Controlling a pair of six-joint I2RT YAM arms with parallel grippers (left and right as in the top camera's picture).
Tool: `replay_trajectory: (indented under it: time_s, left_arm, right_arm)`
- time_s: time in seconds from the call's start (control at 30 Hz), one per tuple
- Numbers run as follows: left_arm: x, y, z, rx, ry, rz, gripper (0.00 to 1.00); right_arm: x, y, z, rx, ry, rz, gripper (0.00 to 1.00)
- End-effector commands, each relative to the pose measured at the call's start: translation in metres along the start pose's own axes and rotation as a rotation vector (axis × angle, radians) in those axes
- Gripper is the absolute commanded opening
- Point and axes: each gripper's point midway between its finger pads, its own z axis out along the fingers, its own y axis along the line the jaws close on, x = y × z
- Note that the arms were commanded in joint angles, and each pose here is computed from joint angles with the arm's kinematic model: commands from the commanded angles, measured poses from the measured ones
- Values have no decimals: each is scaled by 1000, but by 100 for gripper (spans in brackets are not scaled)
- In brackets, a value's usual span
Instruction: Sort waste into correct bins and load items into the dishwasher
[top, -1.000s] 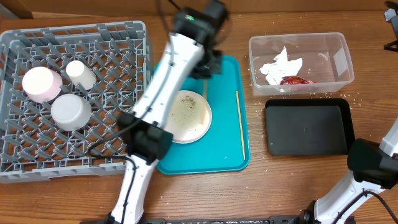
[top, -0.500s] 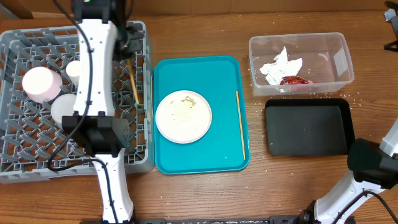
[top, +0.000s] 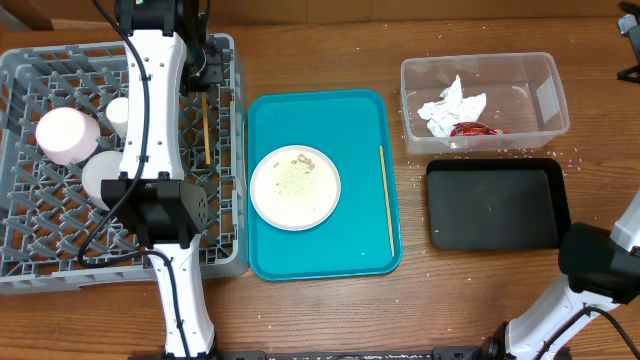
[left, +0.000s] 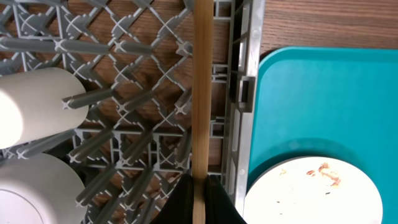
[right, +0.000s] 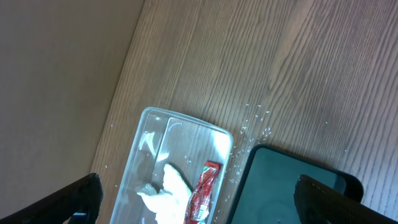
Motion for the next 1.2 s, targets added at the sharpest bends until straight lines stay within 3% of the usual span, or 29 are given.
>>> replay_trajectory:
  time_s: [0.0,0.07,0.2,0.33,0.57,0.77,0.87,1.17]
  left_arm:
    - [1,-5,5,10,12,41,8]
    - [2,-6,5,12,14,39,14]
    - [2,-6,5,13,15,0,40]
    - [2,-6,5,15,16,-35,48]
    - [15,-42,-1,226,81,-36,49]
    - [25,-85,-19,480,118,35,41]
    - [31,-96,-26,500,122,72,41]
    - [75,-193,-63,547,110,326,47]
  right_arm:
    - [-1,0,0,-2,-2,-5,100]
    - [-1,0,0,-2,-2,-5,100]
    - [-1,0,0,-2,-2,-5,100]
    - [-1,0,0,-3,-2,-5,100]
    - [-1,0,0,-3,-2,-5,100]
    - [-1,0,0,-3,-2,-5,100]
    - [-1,0,0,-3,-2,-5,100]
    - [-1,0,0,-3,-2,-5,100]
